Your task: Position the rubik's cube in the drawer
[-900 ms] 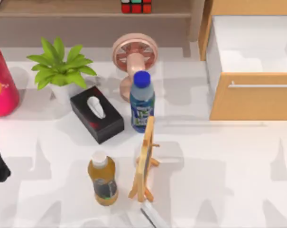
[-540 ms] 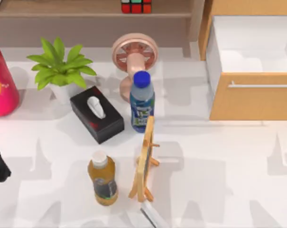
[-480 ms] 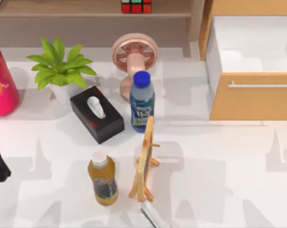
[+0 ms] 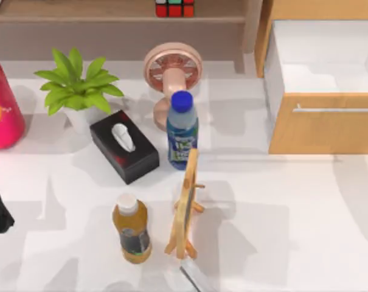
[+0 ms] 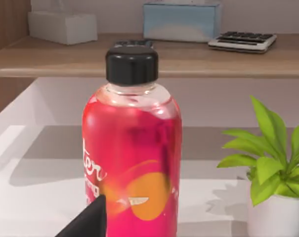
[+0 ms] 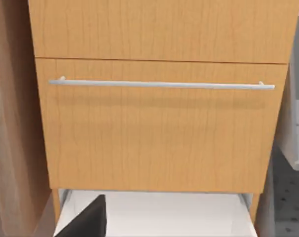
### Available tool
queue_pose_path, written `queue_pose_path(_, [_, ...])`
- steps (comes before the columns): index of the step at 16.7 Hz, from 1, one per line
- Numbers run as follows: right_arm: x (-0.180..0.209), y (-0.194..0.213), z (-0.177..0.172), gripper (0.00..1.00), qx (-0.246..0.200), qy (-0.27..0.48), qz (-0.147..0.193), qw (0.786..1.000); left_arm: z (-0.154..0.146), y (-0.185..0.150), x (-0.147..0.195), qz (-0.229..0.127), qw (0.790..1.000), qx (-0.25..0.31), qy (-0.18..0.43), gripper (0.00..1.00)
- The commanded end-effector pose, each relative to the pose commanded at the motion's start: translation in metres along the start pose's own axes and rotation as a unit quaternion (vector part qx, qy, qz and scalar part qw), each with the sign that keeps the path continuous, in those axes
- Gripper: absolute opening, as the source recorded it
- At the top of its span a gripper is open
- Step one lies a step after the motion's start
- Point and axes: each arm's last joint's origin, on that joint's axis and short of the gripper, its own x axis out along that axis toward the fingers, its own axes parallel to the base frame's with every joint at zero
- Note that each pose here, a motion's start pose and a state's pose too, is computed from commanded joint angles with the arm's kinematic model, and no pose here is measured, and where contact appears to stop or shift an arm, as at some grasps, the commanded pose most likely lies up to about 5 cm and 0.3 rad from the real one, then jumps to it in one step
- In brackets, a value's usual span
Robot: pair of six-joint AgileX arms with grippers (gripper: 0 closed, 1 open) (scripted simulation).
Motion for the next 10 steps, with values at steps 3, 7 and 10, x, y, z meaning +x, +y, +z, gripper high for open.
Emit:
queue_pose_path(3, [0.062, 0.05, 0.009, 1.0, -0.01, 0.017, 0.0, 1.0, 0.0, 0.0, 0.0, 0.0, 1.0, 0.0, 0.0, 1.0])
queue_pose_path(7, [0.133, 0.137, -0.019, 1.0, -0.024, 0.028, 0.002, 0.999, 0.0, 0.0, 0.0, 0.0, 1.0, 0.0, 0.0, 1.0])
queue_pose_path(10, [0.164, 0.203, -0.053, 1.0, -0.026, 0.022, 0.002, 0.999, 0.0, 0.0, 0.0, 0.0, 1.0, 0.0, 0.0, 1.0])
